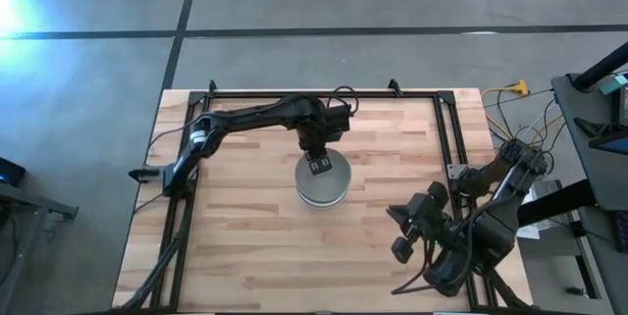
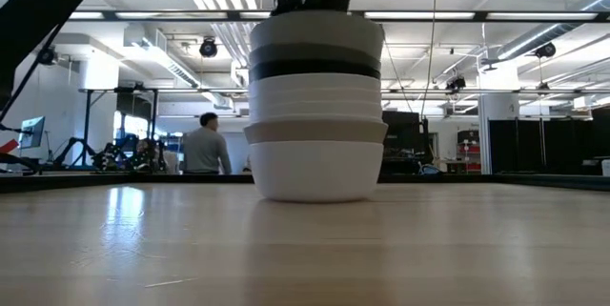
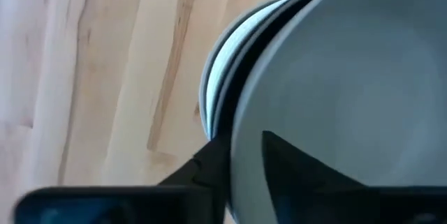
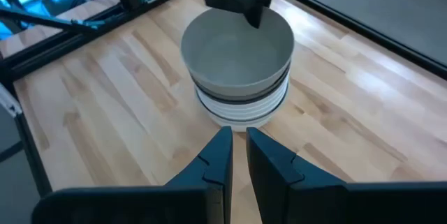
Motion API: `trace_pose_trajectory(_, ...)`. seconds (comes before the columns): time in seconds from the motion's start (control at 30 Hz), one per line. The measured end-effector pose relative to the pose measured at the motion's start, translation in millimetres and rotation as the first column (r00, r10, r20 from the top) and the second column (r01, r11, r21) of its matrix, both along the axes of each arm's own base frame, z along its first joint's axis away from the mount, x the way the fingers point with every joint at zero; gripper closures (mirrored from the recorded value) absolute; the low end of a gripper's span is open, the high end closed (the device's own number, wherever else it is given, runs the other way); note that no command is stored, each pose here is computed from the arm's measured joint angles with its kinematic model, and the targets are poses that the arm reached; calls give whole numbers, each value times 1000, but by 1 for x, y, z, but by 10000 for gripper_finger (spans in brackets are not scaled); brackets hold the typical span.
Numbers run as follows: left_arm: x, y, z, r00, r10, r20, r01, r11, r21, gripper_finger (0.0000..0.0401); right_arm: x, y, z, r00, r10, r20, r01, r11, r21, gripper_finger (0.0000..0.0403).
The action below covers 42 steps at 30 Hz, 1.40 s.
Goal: Nest bowls inside each other
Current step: Stack the gray on top of the dark gray bowl, then return to Home Position
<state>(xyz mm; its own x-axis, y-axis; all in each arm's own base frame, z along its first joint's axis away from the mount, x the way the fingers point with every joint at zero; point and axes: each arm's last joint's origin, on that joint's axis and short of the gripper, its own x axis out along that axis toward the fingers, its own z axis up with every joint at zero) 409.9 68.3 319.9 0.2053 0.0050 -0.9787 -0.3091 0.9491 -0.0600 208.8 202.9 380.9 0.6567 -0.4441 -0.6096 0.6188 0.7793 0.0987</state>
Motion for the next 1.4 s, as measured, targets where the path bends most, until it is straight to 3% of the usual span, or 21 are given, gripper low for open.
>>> trace_pose_trajectory(0.27,-22,0,40,994,8,111,-19,995,98,241,5,-5,1,999,-29,25,29,1000,-5,364)
trace_pose_trajectory(0.4,-33,1,58,987,-3,163,-28,983,183,225,10,-9,2,997,-53,57,54,998,-12,364)
trace_pose_trajectory(0.57,-31,5,63,966,-33,257,-23,977,213,223,15,-13,2,995,-69,69,71,997,-22,364)
trace_pose_trajectory(0.67,-26,10,59,957,-60,284,3,980,197,224,17,-14,2,995,-69,69,71,997,-25,364)
trace_pose_trajectory(0.8,-24,15,49,946,-78,316,56,995,77,236,17,-14,3,995,-69,72,71,997,-23,364)
trace_pose_trajectory(0.9,-35,10,63,921,-95,378,85,995,45,253,19,-13,4,988,-79,132,85,996,-38,364)
trace_pose_trajectory(1.07,-80,-16,110,779,-148,609,114,989,94,281,25,-8,11,948,-107,301,128,990,-53,364)
trace_pose_trajectory(1.23,-140,-42,132,572,-103,814,88,994,65,300,41,-12,15,932,-116,343,137,990,-38,365)
trace_pose_trajectory(1.33,-173,-54,125,415,-46,909,88,996,10,305,63,-22,22,959,-40,282,49,998,-27,365)
trace_pose_trajectory(1.4,-189,-61,112,320,9,948,102,994,-44,306,83,-31,30,962,104,253,-108,994,3,365)
